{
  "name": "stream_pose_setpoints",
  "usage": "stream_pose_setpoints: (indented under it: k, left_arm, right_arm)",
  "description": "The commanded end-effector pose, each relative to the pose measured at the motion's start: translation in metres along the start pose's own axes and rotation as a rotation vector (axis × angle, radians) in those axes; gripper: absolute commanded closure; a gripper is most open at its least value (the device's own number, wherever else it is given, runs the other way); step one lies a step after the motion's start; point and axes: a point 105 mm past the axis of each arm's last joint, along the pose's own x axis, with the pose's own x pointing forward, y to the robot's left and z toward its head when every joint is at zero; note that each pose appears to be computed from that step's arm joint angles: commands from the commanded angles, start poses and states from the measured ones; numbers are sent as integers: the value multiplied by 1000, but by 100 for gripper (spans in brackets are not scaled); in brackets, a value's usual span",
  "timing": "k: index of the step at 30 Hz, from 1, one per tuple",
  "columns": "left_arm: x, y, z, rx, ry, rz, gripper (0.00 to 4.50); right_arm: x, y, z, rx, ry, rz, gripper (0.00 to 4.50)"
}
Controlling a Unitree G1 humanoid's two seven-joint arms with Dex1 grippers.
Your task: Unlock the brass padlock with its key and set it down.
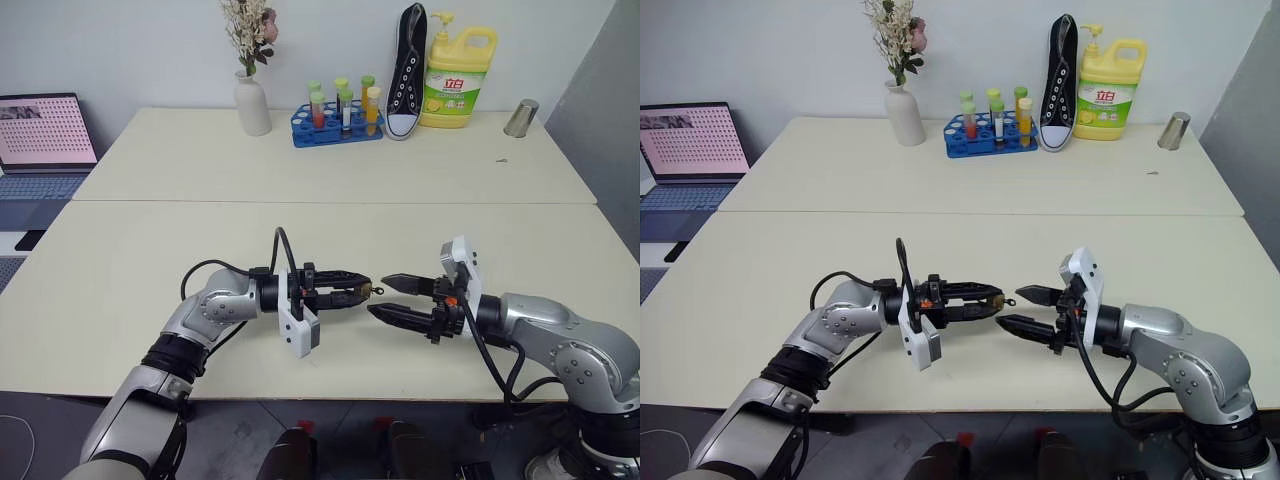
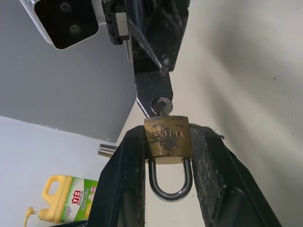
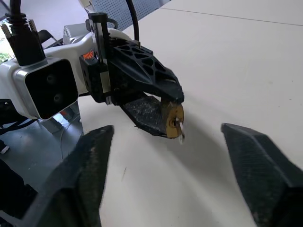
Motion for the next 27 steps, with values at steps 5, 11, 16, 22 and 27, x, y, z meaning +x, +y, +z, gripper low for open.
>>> stream_pose_setpoints:
  k: [5,11,16,22,27]
  left_arm:
    - [0,7,6,40,-17,25,353]
    - [0,7,5,43,-11,27,353]
    - [1,8,4,48,-8,31,353]
    - [1,10,5,84,-10,33,353]
    - [0,9,6,127,-27,25,353]
  right_arm:
    - [4,6,7,-15,-1,52,370]
    - [5,6,9,-16,-1,58,450]
    - [6,8,9,-23,16,78,450]
    - [3,6,10,99,46,99,450]
    - [-1,10,11,241,84,161,450]
